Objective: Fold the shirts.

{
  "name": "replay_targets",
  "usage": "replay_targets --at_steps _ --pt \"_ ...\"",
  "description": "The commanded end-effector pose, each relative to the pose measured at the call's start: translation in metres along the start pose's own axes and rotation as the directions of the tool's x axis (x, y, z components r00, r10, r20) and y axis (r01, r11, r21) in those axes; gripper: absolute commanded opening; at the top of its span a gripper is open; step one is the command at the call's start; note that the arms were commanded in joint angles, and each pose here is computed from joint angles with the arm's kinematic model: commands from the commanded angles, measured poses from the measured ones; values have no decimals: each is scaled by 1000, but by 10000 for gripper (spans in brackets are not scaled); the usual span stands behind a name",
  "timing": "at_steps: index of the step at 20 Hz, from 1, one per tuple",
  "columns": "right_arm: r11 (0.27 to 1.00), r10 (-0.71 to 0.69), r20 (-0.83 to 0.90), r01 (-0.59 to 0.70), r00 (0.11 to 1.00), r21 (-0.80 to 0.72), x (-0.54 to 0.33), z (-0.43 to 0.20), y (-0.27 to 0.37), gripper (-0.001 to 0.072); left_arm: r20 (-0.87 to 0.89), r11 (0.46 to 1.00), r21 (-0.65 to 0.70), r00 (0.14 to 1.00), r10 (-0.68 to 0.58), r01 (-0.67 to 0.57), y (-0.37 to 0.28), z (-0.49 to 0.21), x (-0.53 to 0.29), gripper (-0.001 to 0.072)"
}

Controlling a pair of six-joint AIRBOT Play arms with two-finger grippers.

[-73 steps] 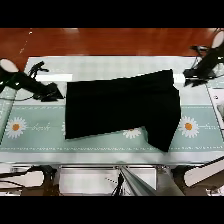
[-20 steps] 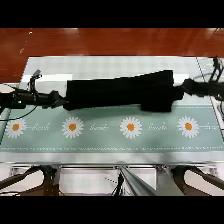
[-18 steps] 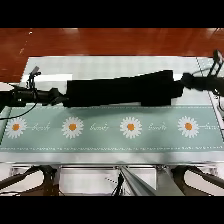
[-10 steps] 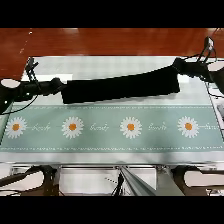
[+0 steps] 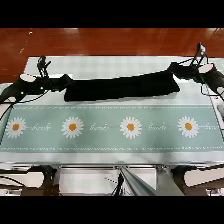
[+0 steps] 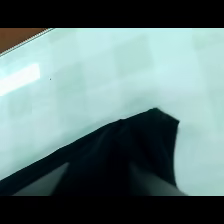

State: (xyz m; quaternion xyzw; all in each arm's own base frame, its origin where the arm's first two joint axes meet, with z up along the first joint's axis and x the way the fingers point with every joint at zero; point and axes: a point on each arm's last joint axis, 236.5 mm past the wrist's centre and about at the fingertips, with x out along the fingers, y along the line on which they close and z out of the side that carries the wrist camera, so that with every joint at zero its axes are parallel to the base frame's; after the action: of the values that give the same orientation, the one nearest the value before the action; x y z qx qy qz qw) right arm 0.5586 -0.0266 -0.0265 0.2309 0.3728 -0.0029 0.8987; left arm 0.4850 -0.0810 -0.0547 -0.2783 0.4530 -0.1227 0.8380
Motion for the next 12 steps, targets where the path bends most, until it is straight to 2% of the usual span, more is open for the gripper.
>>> replay_targets --at_steps 1,3,5,6,8,9,10,11,12 --pt "971 -93 25 96 995 -218 -21 16 -24 477 -61 999 -30 997 -40 39 6 -5 -16 528" --pt "932 -205 39 207 978 -298 -46 28 -54 477 -97 996 -60 992 -77 71 9 -8 -35 524" --pt "945 -284 -19 277 959 -176 -63 20 -90 480 -136 992 -75 984 -113 104 7 -15 -49 524" --pt "959 -273 -85 264 958 -103 -64 6 -100 485 -153 990 -75 980 -129 119 2 -18 -53 524" --pt "991 -123 -215 133 969 31 -57 -25 -97 498 -182 987 -64 971 -154 144 -9 -25 -58 524" --pt "992 -29 -246 58 969 110 -51 -34 -89 561 -192 987 -56 968 -162 154 -14 -28 -59 523" --pt "981 50 -258 1 965 192 -46 -40 -82 590 -202 985 -49 965 -170 164 -20 -30 -60 508" --pt "970 107 -261 -43 959 241 -40 -45 -77 590 -215 983 -47 959 -184 178 -27 -34 -61 464" --pt "959 135 -264 -59 955 277 -34 -49 -75 591 -226 981 -40 955 -192 188 -34 -37 -63 463"
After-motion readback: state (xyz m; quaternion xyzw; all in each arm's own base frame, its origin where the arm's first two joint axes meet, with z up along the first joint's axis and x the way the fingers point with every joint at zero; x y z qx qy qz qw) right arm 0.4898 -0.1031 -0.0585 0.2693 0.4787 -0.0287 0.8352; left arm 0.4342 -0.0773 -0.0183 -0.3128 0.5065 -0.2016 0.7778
